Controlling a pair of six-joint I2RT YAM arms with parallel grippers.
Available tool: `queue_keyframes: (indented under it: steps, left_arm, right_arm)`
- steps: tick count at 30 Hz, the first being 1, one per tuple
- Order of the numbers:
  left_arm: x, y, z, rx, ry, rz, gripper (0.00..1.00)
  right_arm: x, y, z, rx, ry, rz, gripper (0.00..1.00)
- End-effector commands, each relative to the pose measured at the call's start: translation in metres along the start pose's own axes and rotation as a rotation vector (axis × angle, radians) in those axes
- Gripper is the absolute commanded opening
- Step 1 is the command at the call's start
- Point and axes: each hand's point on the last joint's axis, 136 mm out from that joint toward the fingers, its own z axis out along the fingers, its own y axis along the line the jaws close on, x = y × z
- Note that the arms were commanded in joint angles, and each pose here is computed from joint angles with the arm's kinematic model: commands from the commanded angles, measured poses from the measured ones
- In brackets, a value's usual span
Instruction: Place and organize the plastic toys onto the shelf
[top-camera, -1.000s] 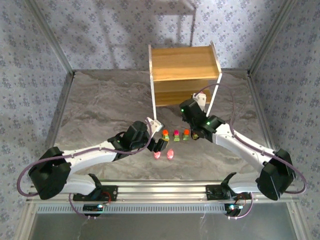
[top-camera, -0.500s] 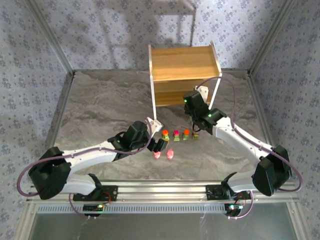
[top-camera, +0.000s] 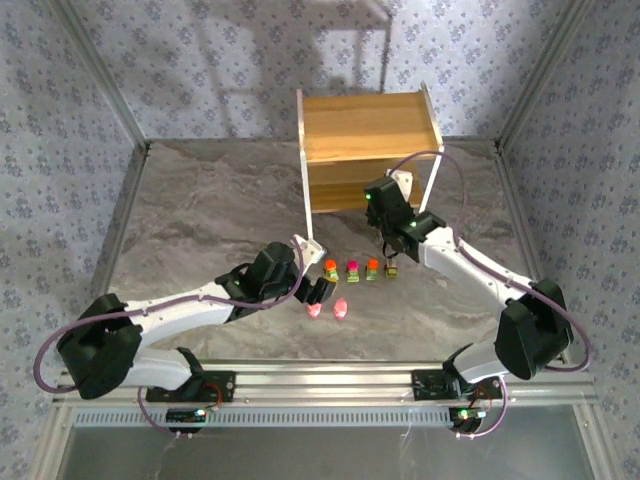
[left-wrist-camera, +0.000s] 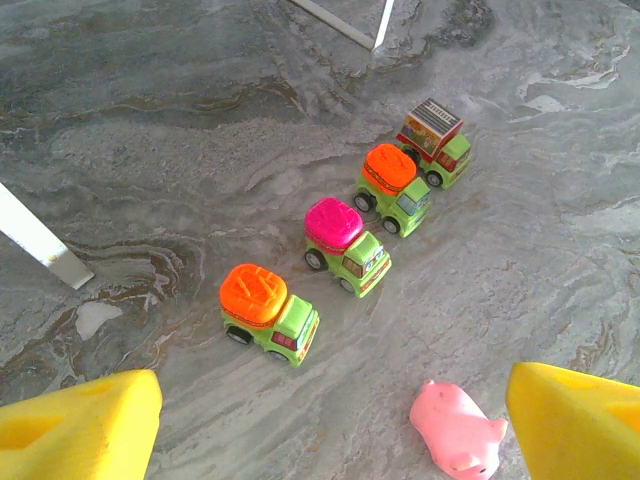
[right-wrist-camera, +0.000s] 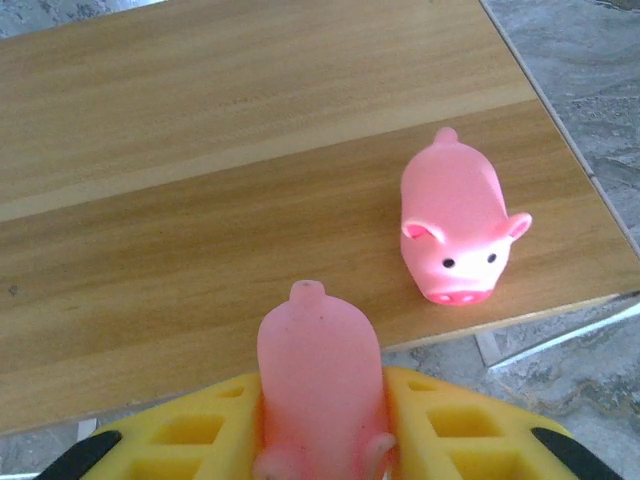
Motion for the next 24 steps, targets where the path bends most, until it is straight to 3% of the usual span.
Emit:
queue_keyframes:
  steps: [1,24]
  left_arm:
    - [-0.009,-0.003,-0.001,0.005,-0.028,0.009,0.89]
    - [-0.011,-0.004,-0.004,0.009,-0.037,0.013,0.89]
  right_arm:
    - [-0.019,0.007,-0.001,-0.016,-0.036,0.007,0.33]
    - [-0.032,0.008,0.016,0.000,-0.042,0.012,0.33]
